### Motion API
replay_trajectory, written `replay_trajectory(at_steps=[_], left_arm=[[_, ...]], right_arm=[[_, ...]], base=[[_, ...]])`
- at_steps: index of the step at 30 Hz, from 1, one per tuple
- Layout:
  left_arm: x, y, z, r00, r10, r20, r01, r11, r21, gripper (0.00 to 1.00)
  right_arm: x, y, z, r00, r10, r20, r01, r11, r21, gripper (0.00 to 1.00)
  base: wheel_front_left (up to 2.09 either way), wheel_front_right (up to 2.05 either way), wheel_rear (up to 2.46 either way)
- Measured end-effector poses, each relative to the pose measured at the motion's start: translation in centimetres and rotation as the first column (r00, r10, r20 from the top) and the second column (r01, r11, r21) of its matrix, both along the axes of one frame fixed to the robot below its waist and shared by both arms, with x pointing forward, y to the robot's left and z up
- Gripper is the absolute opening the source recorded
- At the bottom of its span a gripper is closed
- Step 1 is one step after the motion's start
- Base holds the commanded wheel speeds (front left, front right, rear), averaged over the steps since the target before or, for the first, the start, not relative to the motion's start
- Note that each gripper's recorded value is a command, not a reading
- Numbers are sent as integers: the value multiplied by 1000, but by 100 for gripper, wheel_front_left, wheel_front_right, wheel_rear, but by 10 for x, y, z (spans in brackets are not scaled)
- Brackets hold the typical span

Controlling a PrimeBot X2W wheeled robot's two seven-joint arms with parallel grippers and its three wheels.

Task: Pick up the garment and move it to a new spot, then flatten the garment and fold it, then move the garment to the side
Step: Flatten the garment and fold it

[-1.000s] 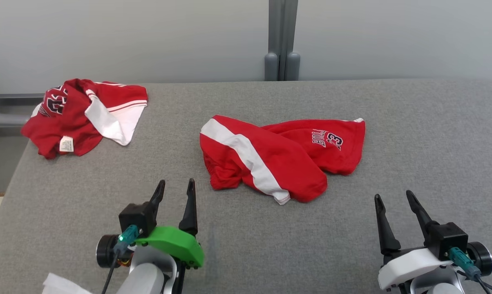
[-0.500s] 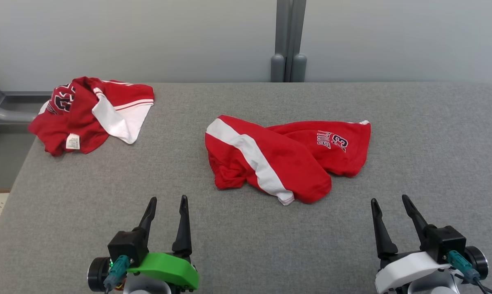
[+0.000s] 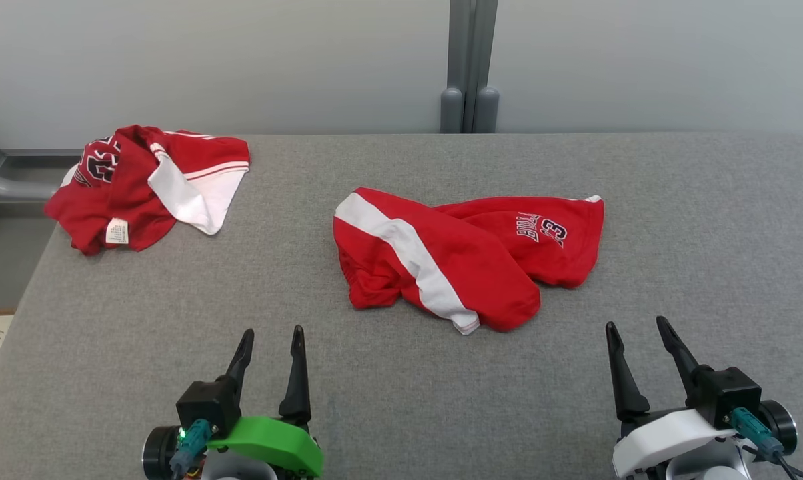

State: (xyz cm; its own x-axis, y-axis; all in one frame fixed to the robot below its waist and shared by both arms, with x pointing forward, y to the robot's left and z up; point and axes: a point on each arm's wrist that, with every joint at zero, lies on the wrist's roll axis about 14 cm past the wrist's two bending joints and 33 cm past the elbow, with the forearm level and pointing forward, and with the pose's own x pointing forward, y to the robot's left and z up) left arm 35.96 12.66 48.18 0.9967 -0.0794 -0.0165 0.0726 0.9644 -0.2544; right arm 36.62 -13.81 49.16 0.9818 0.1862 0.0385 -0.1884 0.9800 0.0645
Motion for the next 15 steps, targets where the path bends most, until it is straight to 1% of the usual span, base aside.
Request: replay_trajectory(at_steps=[4,7,11,15], left_arm=[[-1,1,-2,1000,5,-7,-5,1000,0,100],[-2,4,-4,1000,13,-15,-13,1000,0,100],[-1,9,-5,999,31,-19,-31,1000,3,100],[2,17,-5,998,55,-20,-55,998,6,100]], right_arm=[[1,3,0,1000,8,-1,-8,1000,-1,100],[2,14,-2,999,43,-5,-43,999,-2,100],[5,50,-8,988,152,-25,-152,988,-4,100],[11,88,-23,962,264,-72,-266,964,-13,100]], base=[[0,0,0],[0,0,0],[0,0,0],[0,0,0]])
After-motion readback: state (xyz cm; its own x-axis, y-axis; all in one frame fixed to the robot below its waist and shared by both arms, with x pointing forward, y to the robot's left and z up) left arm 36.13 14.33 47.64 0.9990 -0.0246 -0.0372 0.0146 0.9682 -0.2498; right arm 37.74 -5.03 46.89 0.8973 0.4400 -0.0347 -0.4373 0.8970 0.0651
